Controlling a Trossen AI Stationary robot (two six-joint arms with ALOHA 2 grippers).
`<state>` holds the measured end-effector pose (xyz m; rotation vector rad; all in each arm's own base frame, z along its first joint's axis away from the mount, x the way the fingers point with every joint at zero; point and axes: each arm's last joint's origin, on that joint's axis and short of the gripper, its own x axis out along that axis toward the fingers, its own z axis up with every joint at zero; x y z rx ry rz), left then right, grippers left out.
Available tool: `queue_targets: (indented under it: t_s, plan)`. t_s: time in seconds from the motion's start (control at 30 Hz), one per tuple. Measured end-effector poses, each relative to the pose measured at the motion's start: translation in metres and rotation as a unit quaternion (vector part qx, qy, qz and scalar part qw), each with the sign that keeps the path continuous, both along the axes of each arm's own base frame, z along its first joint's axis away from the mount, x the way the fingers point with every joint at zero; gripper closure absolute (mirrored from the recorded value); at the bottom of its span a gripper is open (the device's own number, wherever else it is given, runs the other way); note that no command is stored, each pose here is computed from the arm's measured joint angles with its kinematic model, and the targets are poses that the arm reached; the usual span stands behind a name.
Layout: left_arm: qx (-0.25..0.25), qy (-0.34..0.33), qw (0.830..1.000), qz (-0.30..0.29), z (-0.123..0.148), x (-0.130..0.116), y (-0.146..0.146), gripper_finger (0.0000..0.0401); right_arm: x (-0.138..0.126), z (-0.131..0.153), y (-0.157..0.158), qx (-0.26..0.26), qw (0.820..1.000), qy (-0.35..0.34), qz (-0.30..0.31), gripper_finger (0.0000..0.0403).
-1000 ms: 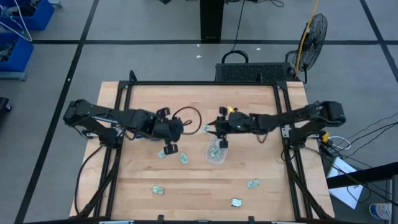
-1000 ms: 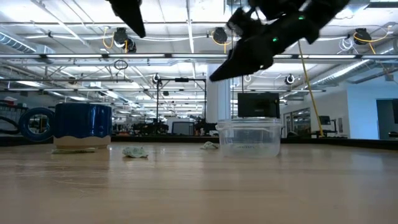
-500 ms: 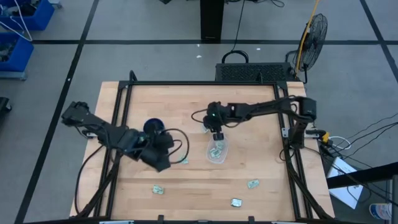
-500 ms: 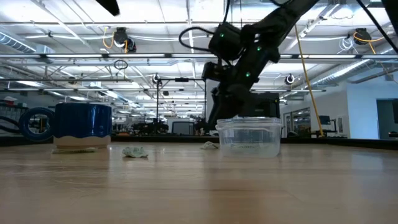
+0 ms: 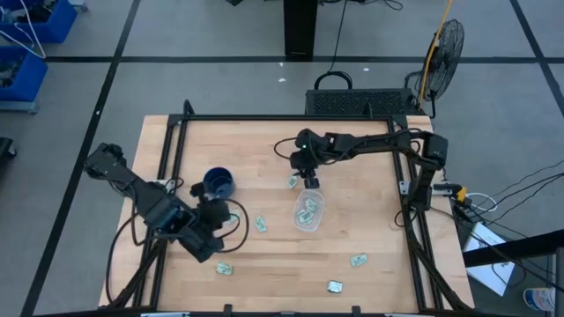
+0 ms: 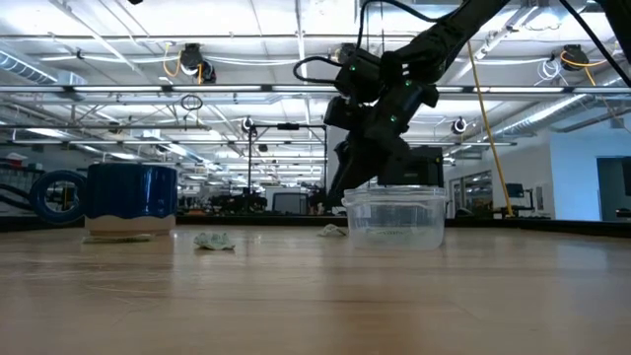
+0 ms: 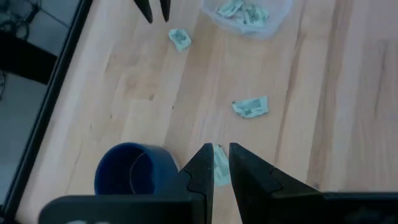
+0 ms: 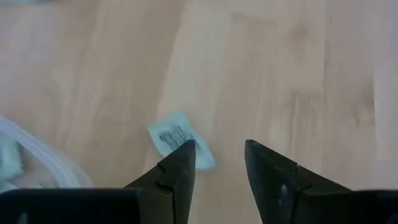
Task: Pick and place Stevia / Truvia into bins
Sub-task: Put the stevia packet into the transparent container
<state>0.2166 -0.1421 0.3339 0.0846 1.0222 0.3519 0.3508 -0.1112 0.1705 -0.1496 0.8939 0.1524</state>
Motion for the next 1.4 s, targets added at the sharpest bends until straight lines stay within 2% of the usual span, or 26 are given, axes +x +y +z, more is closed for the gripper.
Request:
queue_targets:
  t_s: [0.13, 0.27, 0.37, 0.43, 0.53, 0.73, 0.9, 1.13, 1.4]
  plan:
    - [0.012, -0.010, 1.000, -0.017, 0.001, -0.005, -0.008, 0.0343, 0.000, -0.001, 0.004, 0.038, 0.999, -0.005, 0.014, 0.0270]
    - [0.030, -0.020, 0.998, -0.044, 0.001, -0.012, -0.017, 0.0343, 0.000, -0.006, 0.010, 0.033, 0.999, 0.002, 0.030, 0.0274]
    - [0.050, -0.033, 0.996, -0.059, 0.002, -0.017, -0.023, 0.0343, 0.004, -0.008, 0.011, 0.015, 1.000, -0.008, 0.020, 0.0270]
    - [0.056, -0.040, 0.996, -0.064, 0.002, -0.020, -0.026, 0.0343, 0.009, -0.008, 0.008, -0.013, 1.000, -0.021, -0.001, 0.0262]
    - [0.056, -0.047, 0.995, -0.065, 0.003, -0.022, -0.029, 0.0343, 0.011, -0.015, 0.006, -0.026, 0.999, -0.018, -0.006, 0.0242]
    - [0.050, -0.053, 0.996, -0.061, 0.003, -0.024, -0.032, 0.0343, 0.011, -0.036, 0.012, -0.015, 0.999, 0.030, 0.008, 0.0199]
    - [0.050, -0.053, 0.995, -0.060, 0.003, -0.024, -0.032, 0.0343, 0.011, -0.041, 0.016, -0.009, 0.999, 0.045, 0.011, 0.0184]
    - [0.048, -0.055, 0.996, -0.058, 0.003, -0.024, -0.032, 0.0343, 0.010, -0.042, 0.016, -0.007, 0.999, 0.052, 0.011, 0.0196]
    - [0.044, -0.058, 0.996, -0.053, 0.003, -0.024, -0.032, 0.0343, 0.010, -0.042, 0.016, -0.015, 0.998, 0.049, 0.022, 0.0243]
